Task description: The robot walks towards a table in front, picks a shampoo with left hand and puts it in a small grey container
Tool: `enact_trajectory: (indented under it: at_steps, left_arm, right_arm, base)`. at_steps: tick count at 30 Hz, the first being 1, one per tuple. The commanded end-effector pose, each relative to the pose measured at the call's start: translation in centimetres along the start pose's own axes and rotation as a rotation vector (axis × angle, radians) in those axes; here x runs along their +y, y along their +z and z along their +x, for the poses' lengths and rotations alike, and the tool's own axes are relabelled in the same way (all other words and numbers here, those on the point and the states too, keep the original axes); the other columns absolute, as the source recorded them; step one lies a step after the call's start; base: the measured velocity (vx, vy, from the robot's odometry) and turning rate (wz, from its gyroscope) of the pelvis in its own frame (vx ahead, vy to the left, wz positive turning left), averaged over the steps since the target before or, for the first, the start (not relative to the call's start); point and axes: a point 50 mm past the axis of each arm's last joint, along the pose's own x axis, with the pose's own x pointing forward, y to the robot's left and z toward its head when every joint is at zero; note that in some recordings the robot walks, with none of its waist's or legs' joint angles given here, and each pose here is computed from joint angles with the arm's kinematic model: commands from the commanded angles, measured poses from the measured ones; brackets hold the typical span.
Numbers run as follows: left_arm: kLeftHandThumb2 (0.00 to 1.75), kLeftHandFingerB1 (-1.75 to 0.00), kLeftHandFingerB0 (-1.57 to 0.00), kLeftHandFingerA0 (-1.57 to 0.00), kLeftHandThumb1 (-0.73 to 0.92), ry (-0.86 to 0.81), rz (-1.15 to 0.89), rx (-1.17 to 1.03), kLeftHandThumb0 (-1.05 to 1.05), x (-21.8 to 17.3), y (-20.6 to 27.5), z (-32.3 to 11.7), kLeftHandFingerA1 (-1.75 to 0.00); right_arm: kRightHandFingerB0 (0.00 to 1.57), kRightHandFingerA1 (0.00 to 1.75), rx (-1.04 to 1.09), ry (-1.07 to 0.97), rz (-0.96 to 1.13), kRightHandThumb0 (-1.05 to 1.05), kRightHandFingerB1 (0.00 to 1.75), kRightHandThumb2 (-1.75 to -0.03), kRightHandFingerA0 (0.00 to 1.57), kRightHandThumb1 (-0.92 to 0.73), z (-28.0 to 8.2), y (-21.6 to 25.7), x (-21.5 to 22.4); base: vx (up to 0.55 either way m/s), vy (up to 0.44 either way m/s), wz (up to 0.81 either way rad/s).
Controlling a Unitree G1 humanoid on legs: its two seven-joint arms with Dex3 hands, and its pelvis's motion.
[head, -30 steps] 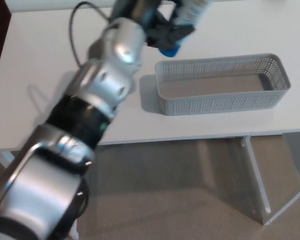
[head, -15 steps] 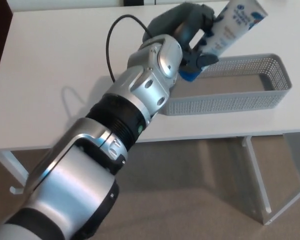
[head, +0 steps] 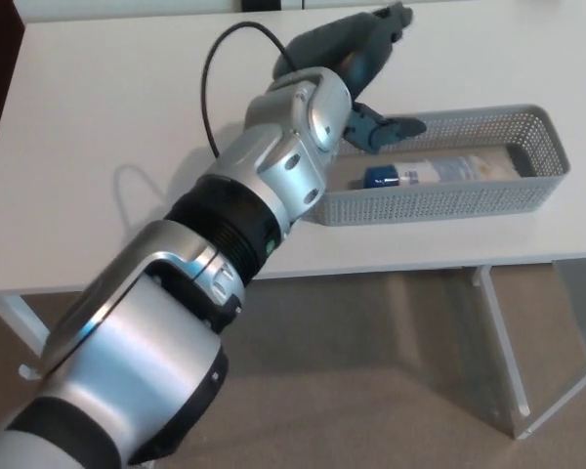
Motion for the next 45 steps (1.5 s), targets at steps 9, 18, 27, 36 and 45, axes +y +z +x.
enact_trajectory:
  at_steps: [9, 18, 27, 36, 45]
  left_arm:
    - [0.87, -0.02, 0.0, 0.0, 0.48, 0.025, 0.011, 0.019, -0.85, 2.2, -1.2, -0.3, 0.0]
    - [0.89, -0.12, 0.0, 0.0, 0.47, 0.189, 0.05, -0.315, -0.78, 9.7, 1.7, -6.7, -0.1]
    - [0.87, -0.47, 0.0, 0.0, 0.29, 0.135, -0.159, -0.605, -0.31, 8.5, -2.2, -21.7, -0.49]
    - [0.55, -0.37, -0.47, -0.49, 0.51, 0.04, -0.717, -0.48, -0.43, 2.1, -9.4, -31.9, -0.41]
    - [0.55, -0.42, -0.61, -0.69, 0.47, -0.139, -0.967, 0.066, -0.41, -6.5, -16.4, -40.6, -0.44]
  right_arm:
    - [0.36, 0.4, 0.02, 0.01, -0.011, -0.42, 0.34, -0.63, 0.46, -0.79, -0.2, -0.6, -0.1]
    - [0.36, 0.39, 0.026, 0.006, -0.003, -0.42, 0.34, -0.63, 0.44, -0.8, -0.5, -1.2, -0.5]
    - [0.37, 0.42, 0.071, 0.003, -0.031, -0.43, 0.35, -0.64, 0.48, -0.8, -1.0, -2.6, -0.6]
    - [0.44, 0.44, 0.136, -0.012, -0.017, -0.4, 0.36, -0.63, 0.59, -0.78, -1.0, -3.6, -0.2]
    - [0.39, 0.43, 0.191, -0.002, -0.035, -0.4, 0.36, -0.63, 0.54, -0.78, -1.8, -6.0, 0.6]
  base:
    - [0.0, 0.0, 0.0]
    - [0.0, 0.0, 0.0]
    - [0.0, 0.0, 0.0]
    - [0.0, 0.0, 0.0]
    - [0.0, 0.0, 0.0]
